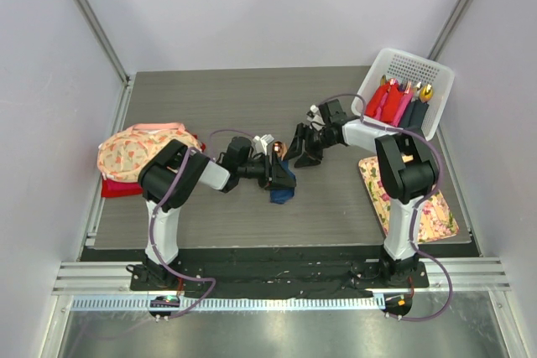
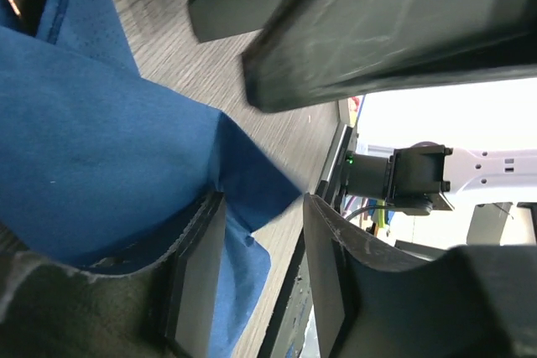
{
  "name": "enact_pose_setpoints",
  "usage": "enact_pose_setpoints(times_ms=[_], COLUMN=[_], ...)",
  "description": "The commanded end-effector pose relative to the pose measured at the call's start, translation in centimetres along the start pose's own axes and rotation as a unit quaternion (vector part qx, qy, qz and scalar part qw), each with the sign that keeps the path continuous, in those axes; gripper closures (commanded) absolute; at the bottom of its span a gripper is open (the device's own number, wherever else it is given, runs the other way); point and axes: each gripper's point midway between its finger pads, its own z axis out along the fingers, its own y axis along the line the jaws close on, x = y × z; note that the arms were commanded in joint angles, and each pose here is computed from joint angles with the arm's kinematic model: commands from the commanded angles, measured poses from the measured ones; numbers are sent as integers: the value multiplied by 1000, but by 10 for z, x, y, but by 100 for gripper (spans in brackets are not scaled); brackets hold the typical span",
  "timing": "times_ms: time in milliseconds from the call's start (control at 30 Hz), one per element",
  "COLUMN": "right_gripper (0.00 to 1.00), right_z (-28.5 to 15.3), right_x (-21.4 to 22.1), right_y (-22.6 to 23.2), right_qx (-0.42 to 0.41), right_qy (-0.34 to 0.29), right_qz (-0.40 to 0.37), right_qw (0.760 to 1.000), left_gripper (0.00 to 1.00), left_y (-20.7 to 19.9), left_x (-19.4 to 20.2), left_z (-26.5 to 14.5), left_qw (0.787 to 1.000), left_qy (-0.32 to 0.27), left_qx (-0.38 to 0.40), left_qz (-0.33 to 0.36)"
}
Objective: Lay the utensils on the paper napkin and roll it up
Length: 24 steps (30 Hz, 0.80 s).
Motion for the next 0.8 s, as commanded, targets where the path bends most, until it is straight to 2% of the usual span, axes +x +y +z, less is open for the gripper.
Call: enact_pose_setpoints(times_ms=[0,567,667,700,767], right_gripper=[39,39,47,55,64], right_z=[9,-8,-8,-9,-9], right_x=[4,48,56,57,59], right_y=[-5,-30,-32,-32,-30], right_qx=[2,47,46,43,37], right_qy=[6,61,74,76,80], right_qz=[-26,-36,-32,-31,-27], right_qw=[1000,996,996,996,996], left_gripper=[50,49,49,49,49], left_y=[47,46,45,45,44], left_x=[18,17,16,17,15], left_z=[0,-1,-2,-1,-1], left_qw=[998,998,998,998,998], left_qy=[9,3,2,2,-1], left_qx=[-63,-62,-61,-61,-60], left_qz=[-23,-16,-16,-15,-13])
